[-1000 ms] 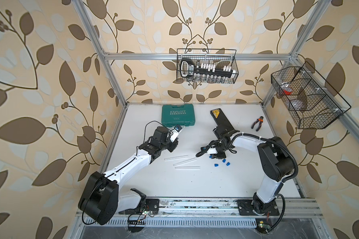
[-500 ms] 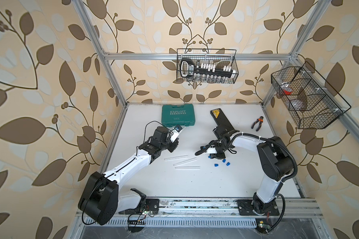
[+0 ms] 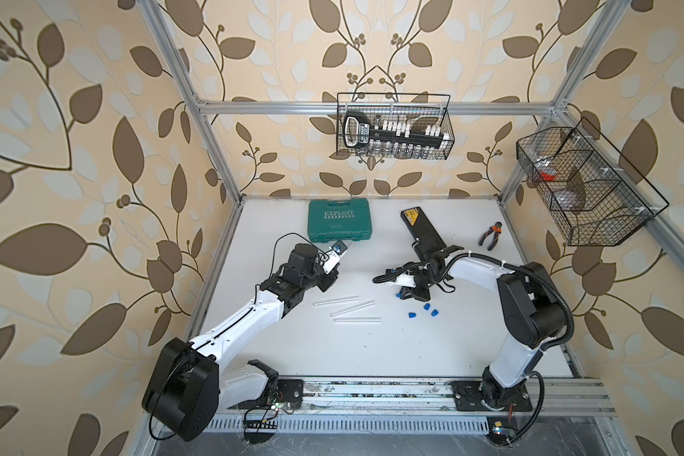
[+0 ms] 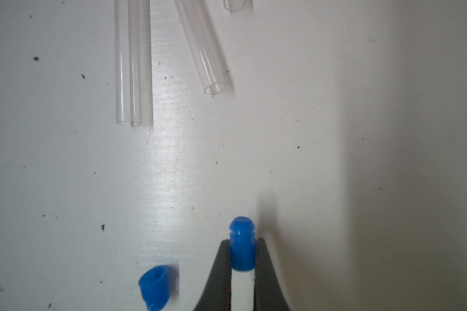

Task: Insert stoppers into test tubes
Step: Pick up the stopper from the center of the board.

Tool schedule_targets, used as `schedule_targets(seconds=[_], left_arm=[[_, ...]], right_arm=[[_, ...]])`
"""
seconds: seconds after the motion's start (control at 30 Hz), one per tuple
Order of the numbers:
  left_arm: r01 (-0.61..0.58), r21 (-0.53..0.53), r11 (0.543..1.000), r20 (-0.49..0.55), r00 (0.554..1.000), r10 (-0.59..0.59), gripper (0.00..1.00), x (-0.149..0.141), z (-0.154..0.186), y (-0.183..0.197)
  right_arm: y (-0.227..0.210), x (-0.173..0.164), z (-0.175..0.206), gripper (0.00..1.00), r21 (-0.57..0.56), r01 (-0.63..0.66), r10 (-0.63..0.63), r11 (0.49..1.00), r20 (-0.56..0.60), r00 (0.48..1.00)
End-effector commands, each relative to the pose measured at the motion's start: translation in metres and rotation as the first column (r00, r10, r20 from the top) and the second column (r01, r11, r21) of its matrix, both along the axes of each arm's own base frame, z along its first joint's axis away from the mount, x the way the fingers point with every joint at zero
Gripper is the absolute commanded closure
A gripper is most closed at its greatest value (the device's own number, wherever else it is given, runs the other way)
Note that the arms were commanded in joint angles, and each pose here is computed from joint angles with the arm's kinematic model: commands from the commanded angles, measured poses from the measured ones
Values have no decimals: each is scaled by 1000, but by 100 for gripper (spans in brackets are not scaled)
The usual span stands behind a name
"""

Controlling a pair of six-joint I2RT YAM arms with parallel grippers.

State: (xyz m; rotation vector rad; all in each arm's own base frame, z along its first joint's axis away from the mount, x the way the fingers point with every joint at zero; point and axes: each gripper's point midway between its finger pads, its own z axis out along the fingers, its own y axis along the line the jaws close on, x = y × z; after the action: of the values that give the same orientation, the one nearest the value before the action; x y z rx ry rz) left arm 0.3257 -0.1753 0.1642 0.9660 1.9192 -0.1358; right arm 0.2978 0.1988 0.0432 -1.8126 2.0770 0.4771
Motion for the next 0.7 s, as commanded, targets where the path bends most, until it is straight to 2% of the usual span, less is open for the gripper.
schedule_targets(seconds=[0.0,0.13,0.27,0.37,0.53,0.67], left_arm=[[72,110,991,75,994,-81,100,-5,-2,4],[256,260,931,88,954,-287,100,-27,-15,-8],[303,276,912,134,928,-349,100,-33,-6,-14],[376,306,875,178,880,-440,100,-41,-7,-22],[396,398,828,212,838,-503,100,-36,-7,-31],[406,459,790,239,800,-550,100,-36,-6,-37]], right_arm=[[6,-7,29,92,94,46,-44,995,-19,999],[10,-10,59,92,159,85,-87,984,1,996],[17,-18,86,93,239,132,-131,962,-23,991],[20,-23,99,92,269,183,-178,946,-40,983],[36,-36,126,90,359,166,-165,918,-33,986],[42,-45,134,91,375,162,-158,913,-41,987]])
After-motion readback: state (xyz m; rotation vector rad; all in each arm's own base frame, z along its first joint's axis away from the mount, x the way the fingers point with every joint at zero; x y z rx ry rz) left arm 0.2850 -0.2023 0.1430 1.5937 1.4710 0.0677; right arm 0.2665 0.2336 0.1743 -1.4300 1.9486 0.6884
